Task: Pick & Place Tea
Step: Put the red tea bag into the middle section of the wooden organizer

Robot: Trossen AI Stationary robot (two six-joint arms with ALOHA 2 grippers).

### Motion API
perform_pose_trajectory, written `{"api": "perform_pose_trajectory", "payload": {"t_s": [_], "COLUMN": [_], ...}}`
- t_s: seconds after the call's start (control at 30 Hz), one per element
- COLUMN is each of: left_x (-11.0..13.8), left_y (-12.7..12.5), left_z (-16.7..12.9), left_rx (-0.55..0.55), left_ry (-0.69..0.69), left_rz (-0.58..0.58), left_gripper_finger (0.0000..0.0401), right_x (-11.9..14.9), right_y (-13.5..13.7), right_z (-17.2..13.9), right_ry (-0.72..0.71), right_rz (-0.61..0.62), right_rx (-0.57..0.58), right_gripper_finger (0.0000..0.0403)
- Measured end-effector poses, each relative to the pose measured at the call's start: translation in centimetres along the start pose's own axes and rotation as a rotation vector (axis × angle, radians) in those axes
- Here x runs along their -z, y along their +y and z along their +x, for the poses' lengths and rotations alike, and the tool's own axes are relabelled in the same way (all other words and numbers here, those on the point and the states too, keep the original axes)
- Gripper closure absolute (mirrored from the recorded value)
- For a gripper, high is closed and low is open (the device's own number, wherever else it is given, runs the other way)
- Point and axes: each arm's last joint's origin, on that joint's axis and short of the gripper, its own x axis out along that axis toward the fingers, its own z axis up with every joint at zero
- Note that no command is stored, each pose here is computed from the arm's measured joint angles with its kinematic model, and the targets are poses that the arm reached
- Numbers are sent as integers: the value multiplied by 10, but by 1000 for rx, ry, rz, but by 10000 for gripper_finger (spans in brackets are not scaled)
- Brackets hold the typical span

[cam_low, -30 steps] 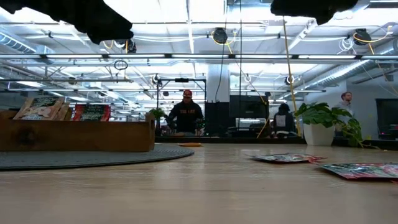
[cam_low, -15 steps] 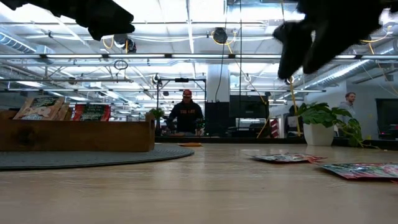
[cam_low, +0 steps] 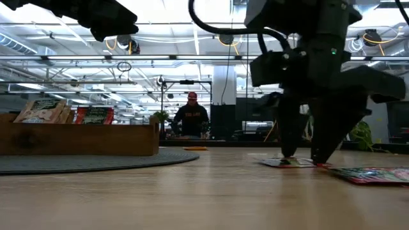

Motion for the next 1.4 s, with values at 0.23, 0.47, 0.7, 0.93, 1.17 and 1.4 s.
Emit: {"api": "perform_pose_trajectory", "payload": {"t_s": [0.23, 0.47, 0.7, 0.93, 1.17, 1.4], "left_x": [0, 0, 0, 0, 0, 0], "left_y": [0, 0, 0, 0, 0, 0], "left_z": [0, 0, 0, 0, 0, 0], "left_rx": [1, 0, 0, 0, 0, 0], "left_ry": [0, 1, 0, 0, 0, 0], "left_rz": [1, 1, 1, 1, 1, 1], "left_gripper_finger": [194, 194, 194, 194, 194, 194], "right_x": [-3, 19, 37, 30, 20, 9], "right_y": [-7, -19, -19, -19, -21, -10], "right_z": [10, 27, 40, 14, -31, -44], "right_ry": [-76, -34, -26, -72, 0, -9], "right_rz": [30, 160, 170, 169, 167, 114], "right_rx": [-28, -81, -77, -106, 62, 81], "right_gripper_finger": [138, 172, 258, 271, 152, 83]}}
